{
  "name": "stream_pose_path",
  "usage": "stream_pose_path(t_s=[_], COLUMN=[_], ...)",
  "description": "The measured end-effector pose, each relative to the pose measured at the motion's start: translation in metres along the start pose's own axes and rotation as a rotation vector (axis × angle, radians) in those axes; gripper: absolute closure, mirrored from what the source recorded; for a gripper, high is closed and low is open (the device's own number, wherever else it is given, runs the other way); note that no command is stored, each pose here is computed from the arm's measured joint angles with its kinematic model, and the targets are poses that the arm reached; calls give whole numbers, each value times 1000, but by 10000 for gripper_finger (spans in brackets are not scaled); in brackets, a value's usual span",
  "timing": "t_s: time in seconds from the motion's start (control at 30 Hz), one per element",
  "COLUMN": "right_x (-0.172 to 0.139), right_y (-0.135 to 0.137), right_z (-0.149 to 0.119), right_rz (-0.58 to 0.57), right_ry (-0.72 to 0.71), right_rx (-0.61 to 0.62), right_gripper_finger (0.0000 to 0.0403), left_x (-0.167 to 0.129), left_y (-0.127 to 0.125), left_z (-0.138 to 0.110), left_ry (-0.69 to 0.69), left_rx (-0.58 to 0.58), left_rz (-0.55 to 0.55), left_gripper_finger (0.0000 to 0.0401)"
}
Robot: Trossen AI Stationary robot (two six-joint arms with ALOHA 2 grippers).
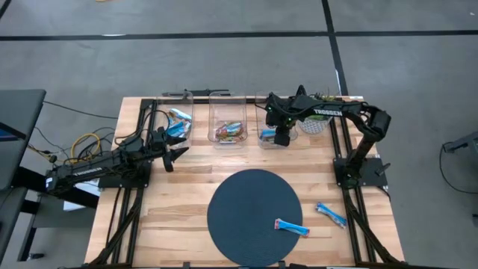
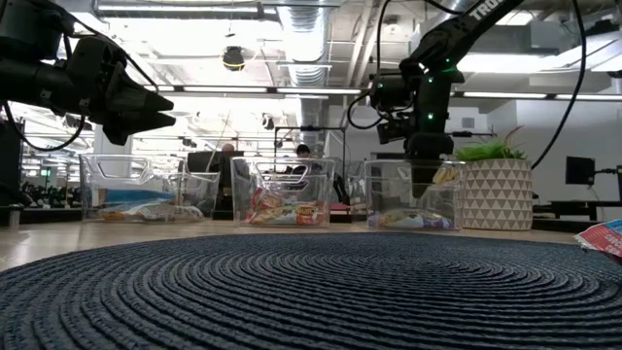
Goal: Pick and place Granola Bars by type
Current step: Put the red granola bar into the middle transparent bin
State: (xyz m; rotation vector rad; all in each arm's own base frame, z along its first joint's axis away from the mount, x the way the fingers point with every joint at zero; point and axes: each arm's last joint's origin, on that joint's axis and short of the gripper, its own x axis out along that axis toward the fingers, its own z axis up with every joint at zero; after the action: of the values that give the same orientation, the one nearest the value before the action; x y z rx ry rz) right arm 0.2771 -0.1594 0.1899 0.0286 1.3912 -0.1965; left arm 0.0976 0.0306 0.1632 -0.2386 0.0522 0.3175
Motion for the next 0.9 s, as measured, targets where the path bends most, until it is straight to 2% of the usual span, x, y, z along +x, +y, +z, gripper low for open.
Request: stream_pose_path(t_s=[0.23,0.43,0.53,0.73,0.9], right_x=[-5,-25,-39,-71,-103], right_y=[0,0,-1,1,4], right_z=[-1,-3,-6,-13,-18], right_rz=[-5,-30,-44,-71,-72], right_ry=[-8,-72,-113,-231,-426], right_rx=[1,18,67,172,242], right_gripper_finger=[274,269,269,269,270], left_x=[0,0,0,0,0], left_y=[0,0,0,0,0], left_z=[0,0,0,0,0], left_ry=[0,1,1,1,1], left_rx=[0,0,3,2,1], left_rz=[0,0,0,0,0], left_gripper_finger=[190,190,190,190,190])
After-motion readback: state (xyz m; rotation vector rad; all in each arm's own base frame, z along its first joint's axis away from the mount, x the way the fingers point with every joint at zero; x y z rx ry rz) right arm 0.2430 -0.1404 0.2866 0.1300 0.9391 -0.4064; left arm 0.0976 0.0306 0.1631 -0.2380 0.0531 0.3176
